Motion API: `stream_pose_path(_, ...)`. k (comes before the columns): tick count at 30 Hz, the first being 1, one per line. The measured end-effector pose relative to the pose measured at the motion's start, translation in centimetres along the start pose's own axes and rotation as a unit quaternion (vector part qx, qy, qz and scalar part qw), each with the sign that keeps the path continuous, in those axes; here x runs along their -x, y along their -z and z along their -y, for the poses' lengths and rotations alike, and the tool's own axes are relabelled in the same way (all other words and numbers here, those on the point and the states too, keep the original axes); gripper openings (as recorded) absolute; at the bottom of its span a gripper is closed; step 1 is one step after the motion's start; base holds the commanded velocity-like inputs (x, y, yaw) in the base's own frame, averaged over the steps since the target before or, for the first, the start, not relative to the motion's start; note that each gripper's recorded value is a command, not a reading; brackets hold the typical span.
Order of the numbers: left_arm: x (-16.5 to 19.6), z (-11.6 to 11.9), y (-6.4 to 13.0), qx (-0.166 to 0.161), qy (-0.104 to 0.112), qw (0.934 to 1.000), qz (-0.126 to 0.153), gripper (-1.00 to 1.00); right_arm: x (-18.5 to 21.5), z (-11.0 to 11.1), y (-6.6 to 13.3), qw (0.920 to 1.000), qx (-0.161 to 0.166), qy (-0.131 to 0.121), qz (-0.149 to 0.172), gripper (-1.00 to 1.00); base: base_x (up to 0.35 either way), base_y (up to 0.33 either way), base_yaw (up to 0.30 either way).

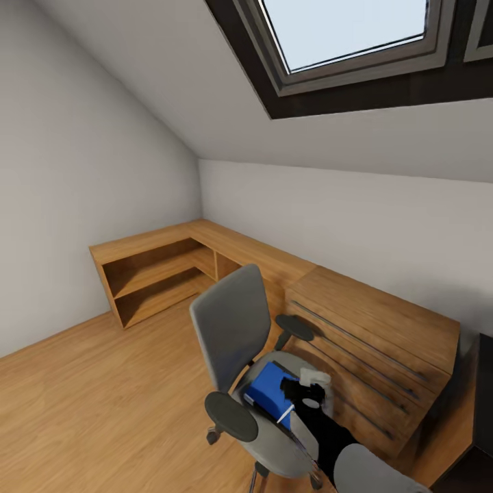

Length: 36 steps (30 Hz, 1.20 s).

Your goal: In the bedroom, organize the workspace by keeping the computer under the desk, ensuring the monitor is on the desk, placing the keyboard on the desk next to the monitor, placing the mouse on the desk next to the keyboard, moving the folder from the swivel chair onto the desk next to the mouse, stacking the notebook on top of the folder with the pen on top of the notebook, and positioning the swivel chair next to the desk.

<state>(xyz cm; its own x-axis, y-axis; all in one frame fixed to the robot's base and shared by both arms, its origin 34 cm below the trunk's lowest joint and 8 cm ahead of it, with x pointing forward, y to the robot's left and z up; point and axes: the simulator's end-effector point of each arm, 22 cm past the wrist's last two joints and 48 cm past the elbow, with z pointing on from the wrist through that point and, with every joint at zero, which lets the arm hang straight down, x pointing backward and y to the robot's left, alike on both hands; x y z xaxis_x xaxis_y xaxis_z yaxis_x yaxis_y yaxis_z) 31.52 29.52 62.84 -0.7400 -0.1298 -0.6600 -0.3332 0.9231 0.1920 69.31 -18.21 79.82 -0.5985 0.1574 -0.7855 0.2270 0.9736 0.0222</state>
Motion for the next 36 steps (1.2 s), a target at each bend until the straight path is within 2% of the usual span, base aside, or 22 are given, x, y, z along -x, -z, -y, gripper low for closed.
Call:
stream_pose_path(2,0.2,0.0,0.0,0.0,0.001,1.0,0.003,1.0,2.2,-0.5,-0.4,0.9999,-0.002,0.003,-0.015,1.0,0.0,0.0,0.0)
stream_pose_path(4,0.3,0.1,0.0,-0.001,0.002,1.0,0.005,1.0,3.7,-0.1,-0.7,0.9991,-0.016,-0.005,-0.039,1.0,0.0,0.0,0.0)
stream_pose_path(7,0.2,0.1,-0.2,0.0,0.003,1.0,0.007,1.0,3.5,1.5,-0.8,0.9916,-0.055,-0.039,-0.11,1.0,0.0,0.0,0.0)
stream_pose_path(10,0.2,0.1,-0.5,0.001,0.005,0.9999,0.009,1.0,2.7,1.8,-0.7,0.9854,-0.066,-0.054,-0.147,1.0,0.0,0.0,0.0)
stream_pose_path(12,0.4,0.2,-0.8,0.003,0.01,0.9999,0.011,1.0,2.5,1.7,-0.7,0.9839,-0.067,-0.057,-0.156,1.0,0.0,0.0,0.0)
stream_pose_path(14,1.7,0.8,-1.4,0.003,0.032,0.9992,0.022,1.0,2.3,1.5,-0.8,0.9828,-0.063,-0.06,-0.163,1.0,0.0,0.0,0.0)
stream_pose_path(15,3.9,2.0,-2.0,-0.002,0.062,0.9973,0.04,1.0,2.3,1.0,-0.9,0.9828,-0.051,-0.063,-0.166,1.0,0.0,0.0,0.0)
stream_pose_path(17,6.6,3.7,-2.7,-0.014,0.089,0.9945,0.054,1.0,2.2,0.2,-1.2,0.9832,-0.031,-0.067,-0.167,1.0,0.0,0.0,0.0)
stream_pose_path(18,7.4,4.4,-2.9,-0.019,0.097,0.9936,0.055,1.0,2.2,-0.1,-1.3,0.9833,-0.024,-0.067,-0.167,1.0,0.0,0.0,0.0)
stream_pose_path(19,8.2,6.0,-3.5,-0.029,0.093,0.9952,0.012,1.0,2.2,-1.1,-1.4,0.9834,-0.002,-0.07,-0.168,1.0,0.0,0.0,0.0)
stream_pose_path(20,11.5,7.7,-3.5,-0.047,0.105,0.993,0.03,1.0,2.1,-1.2,-1.5,0.9834,0.001,-0.07,-0.167,1.0,0.0,0.0,0.0)
stream_pose_path(22,14.2,8.6,-3.6,-0.051,0.106,0.9928,0.022,1.0,2.1,-1.3,-1.7,0.9836,0.005,-0.071,-0.166,1.0,0.0,0.0,0.0)
stream_pose_path(23,16.8,9.1,-3.2,-0.049,0.106,0.9932,0.001,1.0,2.2,-1.5,-1.9,0.9841,0.007,-0.076,-0.16,1.0,0.0,0.0,0.0)
stream_pose_path(24,21.0,10.5,-1.9,-0.069,0.128,0.9893,0.013,1.0,2.4,-1.5,-2.0,0.9844,0.007,-0.079,-0.157,1.0,0.0,0.0,0.0)
stream_pose_path(25,21.8,10.9,-1.5,-0.074,0.133,0.9883,0.005,1.0,2.3,-1.5,-2.1,0.9845,0.007,-0.081,-0.155,1.0,0.0,0.0,0.0)
stream_pose_path(26,23.7,12.1,0.5,-0.1,0.153,0.9821,-0.046,1.0,2.4,-1.5,-2.3,0.985,0.007,-0.087,-0.149,1.0,0.0,0.0,0.0)
stream_pose_path(27,27.6,12.9,2.4,-0.127,0.173,0.9764,-0.021,1.0,2.4,-1.5,-2.4,0.9851,0.007,-0.088,-0.147,1.0,0.0,0.0,0.0)
stream_pose_path(29,28.9,13.1,3.5,-0.141,0.185,0.9721,-0.032,1.0,2.0,-1.3,-2.7,0.9848,0.005,-0.091,-0.148,1.0,0.0,0.0,0.0)
stream_pose_path(32,29.7,13.3,4.3,-0.15,0.193,0.9689,-0.038,1.0,0.7,-0.9,-3.0,0.9829,-0.001,-0.095,-0.158,1.0,0.0,0.0,0.0)
stream_pose_path(36,28.8,13.3,3.7,-0.146,0.19,0.9696,-0.049,1.0,-1.2,-0.1,-3.4,0.9802,-0.011,-0.094,-0.174,1.0,0.0,0.0,0.0)
